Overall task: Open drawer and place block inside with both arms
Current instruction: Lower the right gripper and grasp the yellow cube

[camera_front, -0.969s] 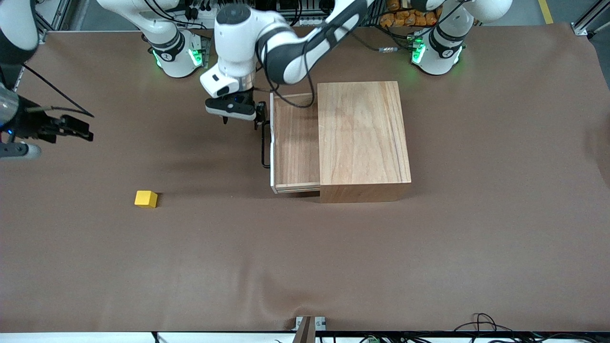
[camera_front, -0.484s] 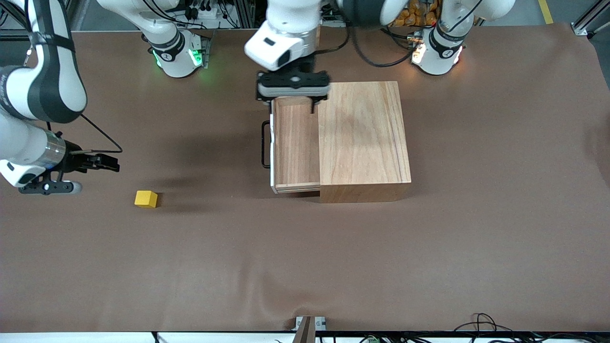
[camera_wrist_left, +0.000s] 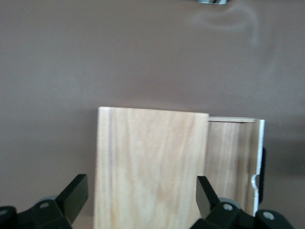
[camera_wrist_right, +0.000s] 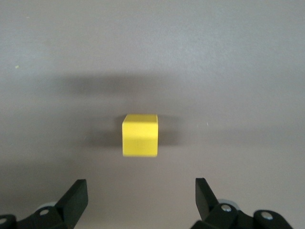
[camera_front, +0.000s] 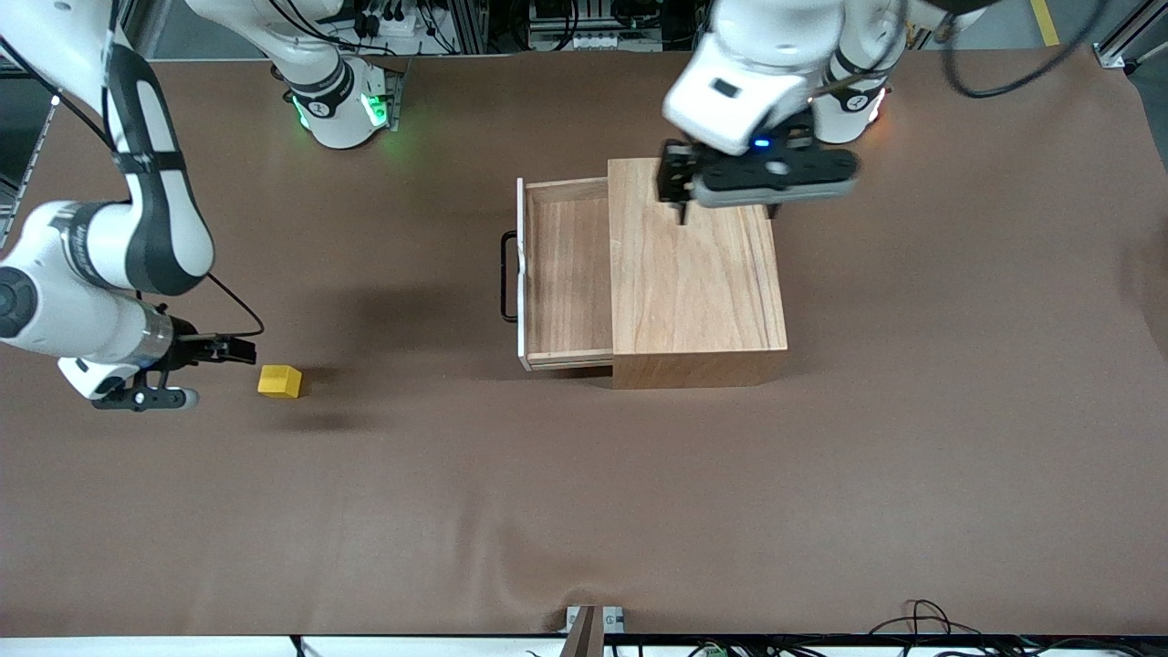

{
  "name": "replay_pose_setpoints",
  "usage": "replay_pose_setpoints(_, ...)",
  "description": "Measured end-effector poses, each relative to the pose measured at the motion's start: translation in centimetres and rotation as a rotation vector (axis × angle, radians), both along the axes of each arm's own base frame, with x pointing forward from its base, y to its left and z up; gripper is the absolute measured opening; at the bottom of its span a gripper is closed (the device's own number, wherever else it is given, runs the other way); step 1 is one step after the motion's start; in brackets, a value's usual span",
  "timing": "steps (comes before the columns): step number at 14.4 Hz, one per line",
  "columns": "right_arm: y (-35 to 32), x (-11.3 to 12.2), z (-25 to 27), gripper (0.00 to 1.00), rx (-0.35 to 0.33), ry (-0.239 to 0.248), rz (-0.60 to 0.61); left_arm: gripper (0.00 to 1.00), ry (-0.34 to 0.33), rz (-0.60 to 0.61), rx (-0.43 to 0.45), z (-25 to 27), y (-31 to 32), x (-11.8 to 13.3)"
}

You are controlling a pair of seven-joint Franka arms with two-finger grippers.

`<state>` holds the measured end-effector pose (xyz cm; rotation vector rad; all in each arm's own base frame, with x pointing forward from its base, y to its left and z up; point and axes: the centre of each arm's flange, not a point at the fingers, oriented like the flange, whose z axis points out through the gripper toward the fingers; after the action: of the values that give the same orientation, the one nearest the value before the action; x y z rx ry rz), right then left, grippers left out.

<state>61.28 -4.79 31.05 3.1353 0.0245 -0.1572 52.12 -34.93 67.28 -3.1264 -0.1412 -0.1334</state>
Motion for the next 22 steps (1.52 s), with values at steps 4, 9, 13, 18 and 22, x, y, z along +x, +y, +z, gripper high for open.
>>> replay_pose_setpoints(4,-0.2,-1.2,-5.5,1.00,-0.014,-0.094,0.056,1.00,0.047,0.033,0.024,-0.3,7.0,2.4)
replay_pose_setpoints(9,0.0,-1.4,-11.1,1.00,0.001,-0.121,0.039,1.00,0.099,0.066,0.043,-1.0,17.4,4.0)
replay_pose_setpoints(13,0.1,-1.6,-12.3,1.00,0.022,-0.112,0.010,1.00,0.109,0.067,0.035,0.2,25.2,2.3)
replay_pose_setpoints(18,0.2,-1.5,-12.3,0.61,0.025,-0.110,0.008,1.00,0.138,0.035,-0.024,0.4,34.0,-0.4)
replay_pose_setpoints(22,0.3,-1.4,-12.1,0.56,0.034,-0.083,0.033,1.00,0.159,0.050,-0.026,-0.2,35.3,-2.5)
